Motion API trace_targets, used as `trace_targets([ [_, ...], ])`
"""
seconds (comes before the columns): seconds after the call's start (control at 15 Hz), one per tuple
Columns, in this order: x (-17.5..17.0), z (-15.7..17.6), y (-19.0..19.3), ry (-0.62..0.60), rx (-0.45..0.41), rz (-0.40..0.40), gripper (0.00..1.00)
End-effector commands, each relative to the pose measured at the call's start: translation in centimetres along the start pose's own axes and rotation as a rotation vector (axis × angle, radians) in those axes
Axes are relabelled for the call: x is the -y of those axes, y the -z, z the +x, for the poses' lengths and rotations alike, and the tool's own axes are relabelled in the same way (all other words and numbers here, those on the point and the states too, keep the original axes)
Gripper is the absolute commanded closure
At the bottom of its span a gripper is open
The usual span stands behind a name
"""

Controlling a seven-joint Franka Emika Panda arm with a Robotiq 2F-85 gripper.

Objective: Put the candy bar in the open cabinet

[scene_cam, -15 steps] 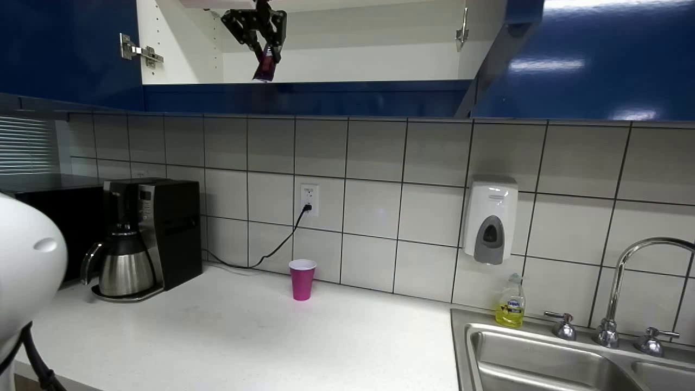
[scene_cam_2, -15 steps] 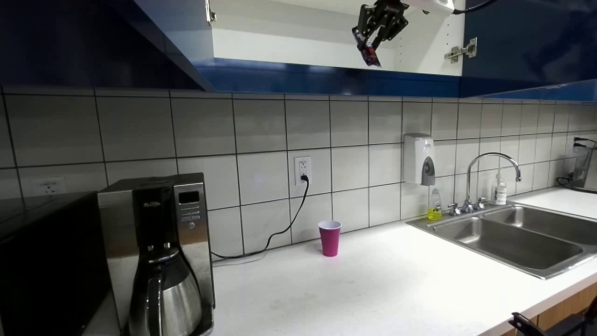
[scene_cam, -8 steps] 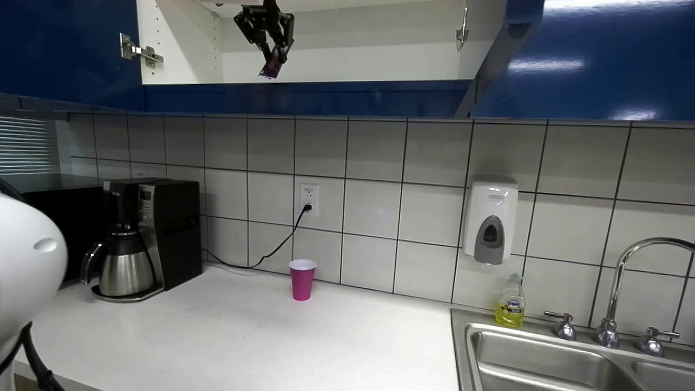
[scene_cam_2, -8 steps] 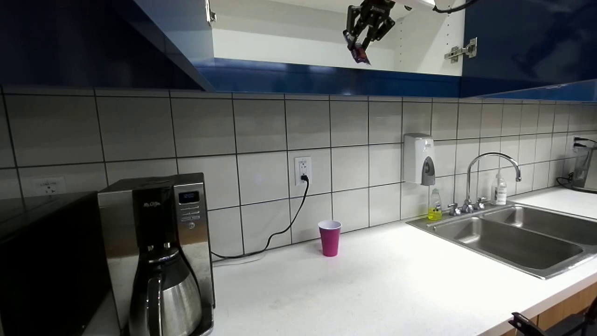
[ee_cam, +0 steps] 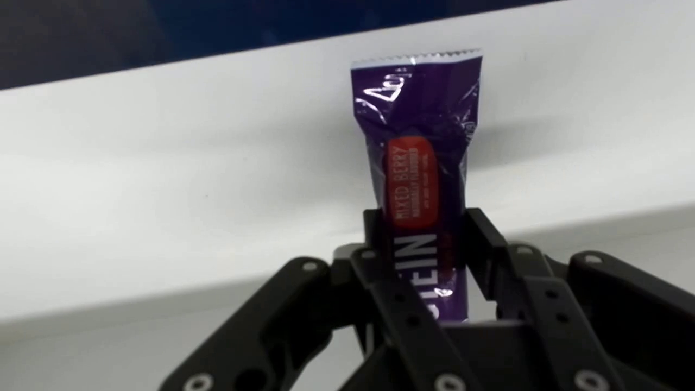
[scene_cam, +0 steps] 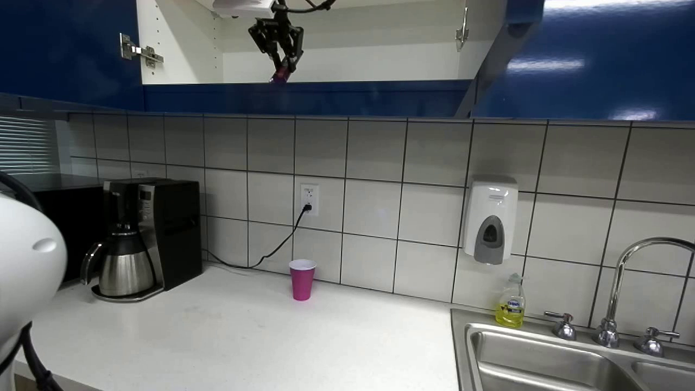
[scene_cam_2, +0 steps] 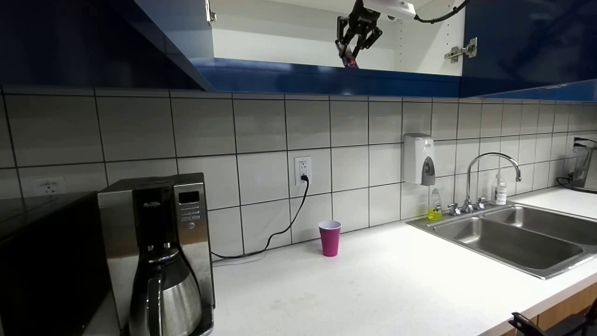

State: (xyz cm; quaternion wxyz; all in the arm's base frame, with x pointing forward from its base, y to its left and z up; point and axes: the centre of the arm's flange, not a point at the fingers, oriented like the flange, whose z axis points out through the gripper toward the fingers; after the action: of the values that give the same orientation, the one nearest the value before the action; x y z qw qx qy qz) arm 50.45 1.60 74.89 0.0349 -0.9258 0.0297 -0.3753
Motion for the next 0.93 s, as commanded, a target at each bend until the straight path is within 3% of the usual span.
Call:
trace_targets([
  [0.0,0.2,2.3,-0.7,-0.045,0.028,-0.009,0.85],
  [0.27,-0.1,2.9,-1.9,-0.067,0.045,-0.018,0.85],
  [0.33,-0.2,3.1,-2.1,-0.070,0.050,-0.021,0.35],
  [0.4,-0.3,3.1,-2.2,-0.072,0.052,-0.025,0.34],
  [0.73,-1.1,2.8,-1.7,-0.090,0.057,-0.030,0.00],
  [0.87,-1.6,2.0,-1.0,-0.087,0.045,-0.031,0.00],
])
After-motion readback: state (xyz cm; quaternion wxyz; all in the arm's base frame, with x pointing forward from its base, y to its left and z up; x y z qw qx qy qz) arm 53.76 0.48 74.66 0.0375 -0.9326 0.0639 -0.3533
